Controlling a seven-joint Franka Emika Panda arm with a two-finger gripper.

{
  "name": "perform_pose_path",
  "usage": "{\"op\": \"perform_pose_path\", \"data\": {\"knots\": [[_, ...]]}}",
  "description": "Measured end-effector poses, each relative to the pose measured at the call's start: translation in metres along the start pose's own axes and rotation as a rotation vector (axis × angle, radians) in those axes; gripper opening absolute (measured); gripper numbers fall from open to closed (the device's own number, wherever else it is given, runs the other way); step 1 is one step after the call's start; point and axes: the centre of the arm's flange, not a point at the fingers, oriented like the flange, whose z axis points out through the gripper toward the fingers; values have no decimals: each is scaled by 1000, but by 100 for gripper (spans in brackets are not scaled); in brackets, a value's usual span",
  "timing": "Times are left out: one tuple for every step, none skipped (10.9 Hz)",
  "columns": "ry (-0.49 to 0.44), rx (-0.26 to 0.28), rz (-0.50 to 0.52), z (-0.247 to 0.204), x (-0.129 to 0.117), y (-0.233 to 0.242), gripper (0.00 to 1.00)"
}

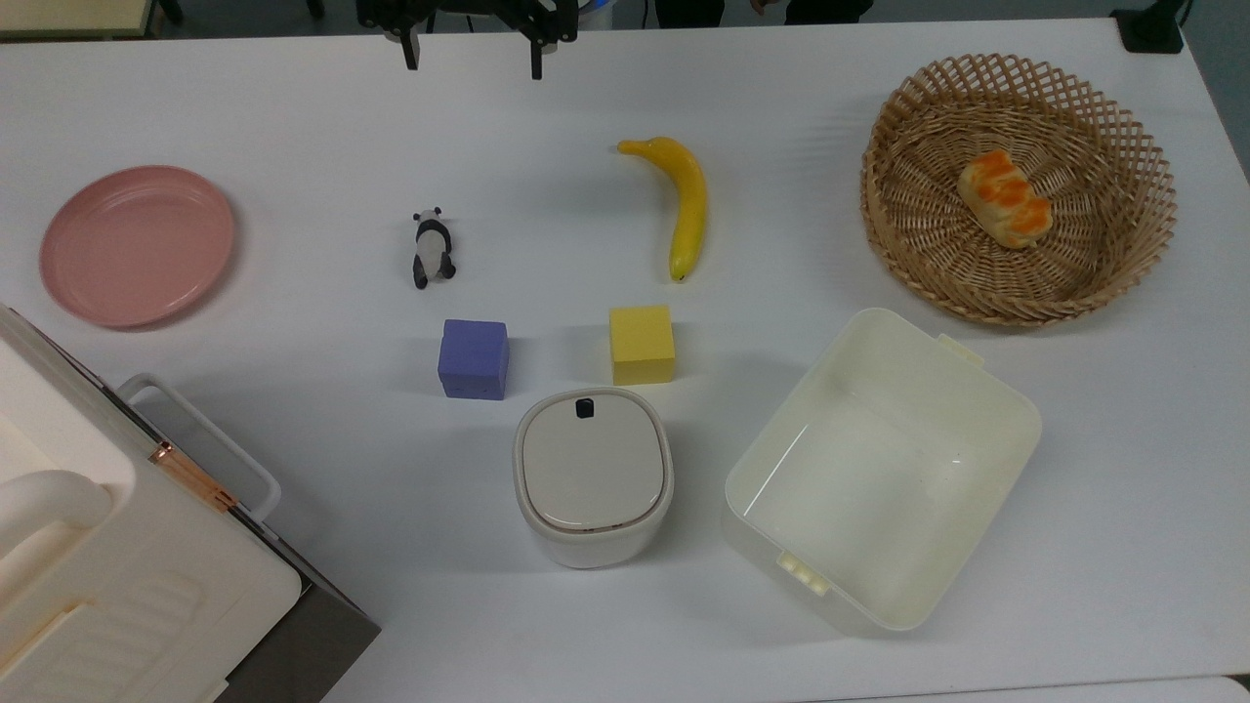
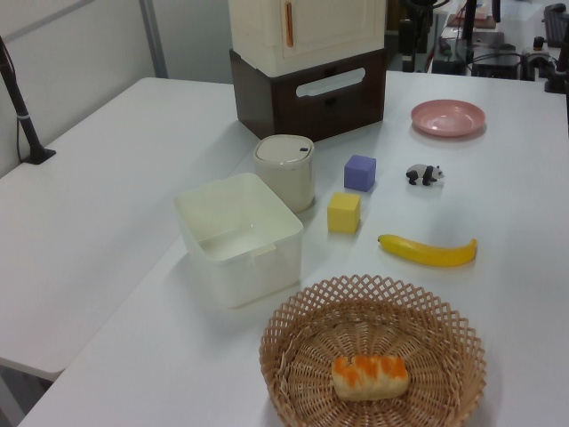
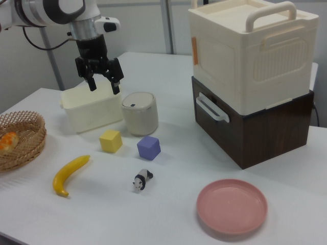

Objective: Open the drawer

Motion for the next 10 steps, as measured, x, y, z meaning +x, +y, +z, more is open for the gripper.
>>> {"op": "perform_pose_path", "data": {"knots": [[0, 0, 0, 0, 0, 0, 100], [-1, -6, 0, 0, 0, 1, 100], [-2, -9, 0, 1, 0, 1, 100], [-2, -10, 0, 1, 0, 1, 100], [-2, -10, 0, 1, 0, 1, 100], [-2, -10, 0, 1, 0, 1, 100], [-2, -10, 0, 1, 0, 1, 100], [-2, -10, 0, 1, 0, 1, 100], [-2, -10, 0, 1, 0, 1, 100], [-2, -10, 0, 1, 0, 1, 100]]}}
